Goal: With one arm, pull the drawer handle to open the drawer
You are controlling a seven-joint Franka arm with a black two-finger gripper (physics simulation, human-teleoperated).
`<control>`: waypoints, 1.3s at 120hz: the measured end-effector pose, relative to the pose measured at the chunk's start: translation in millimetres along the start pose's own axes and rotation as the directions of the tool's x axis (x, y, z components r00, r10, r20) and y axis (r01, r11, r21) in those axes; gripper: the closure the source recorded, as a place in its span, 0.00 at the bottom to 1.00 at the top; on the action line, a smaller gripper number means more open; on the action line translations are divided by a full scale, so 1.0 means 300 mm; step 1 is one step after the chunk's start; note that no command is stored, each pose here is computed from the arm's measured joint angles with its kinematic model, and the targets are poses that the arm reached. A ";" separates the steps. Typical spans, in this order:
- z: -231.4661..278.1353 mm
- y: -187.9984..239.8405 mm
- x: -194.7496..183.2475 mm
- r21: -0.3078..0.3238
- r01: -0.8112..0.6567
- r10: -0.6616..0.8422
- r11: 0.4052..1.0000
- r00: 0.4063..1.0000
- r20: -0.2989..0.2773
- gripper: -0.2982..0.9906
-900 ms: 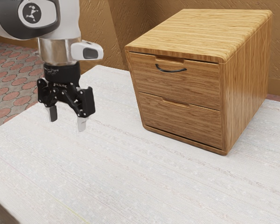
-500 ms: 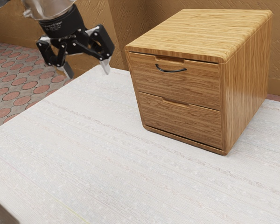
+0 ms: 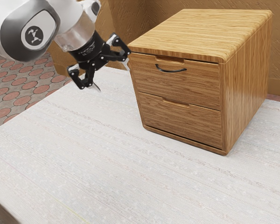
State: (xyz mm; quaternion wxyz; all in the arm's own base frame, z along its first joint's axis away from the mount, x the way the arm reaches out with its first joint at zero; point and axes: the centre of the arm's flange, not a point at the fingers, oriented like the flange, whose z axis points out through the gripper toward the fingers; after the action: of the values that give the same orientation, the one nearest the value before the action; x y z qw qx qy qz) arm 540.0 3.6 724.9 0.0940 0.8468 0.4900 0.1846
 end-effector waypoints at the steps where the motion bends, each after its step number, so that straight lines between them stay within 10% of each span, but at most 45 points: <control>1: 0.006 0.002 -0.002 -0.007 0.005 -0.005 1.000 1.000 -0.003 0.23; 79: 0.200 0.071 -0.097 -0.344 0.265 -0.287 0.901 0.958 -0.014 0.23; 156: 0.326 0.107 -0.062 -0.404 0.363 -0.390 0.840 0.921 0.016 0.23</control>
State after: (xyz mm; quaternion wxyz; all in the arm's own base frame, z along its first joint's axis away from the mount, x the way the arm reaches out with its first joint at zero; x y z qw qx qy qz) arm 596.6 -26.4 642.4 0.2826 0.6901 0.6014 0.2867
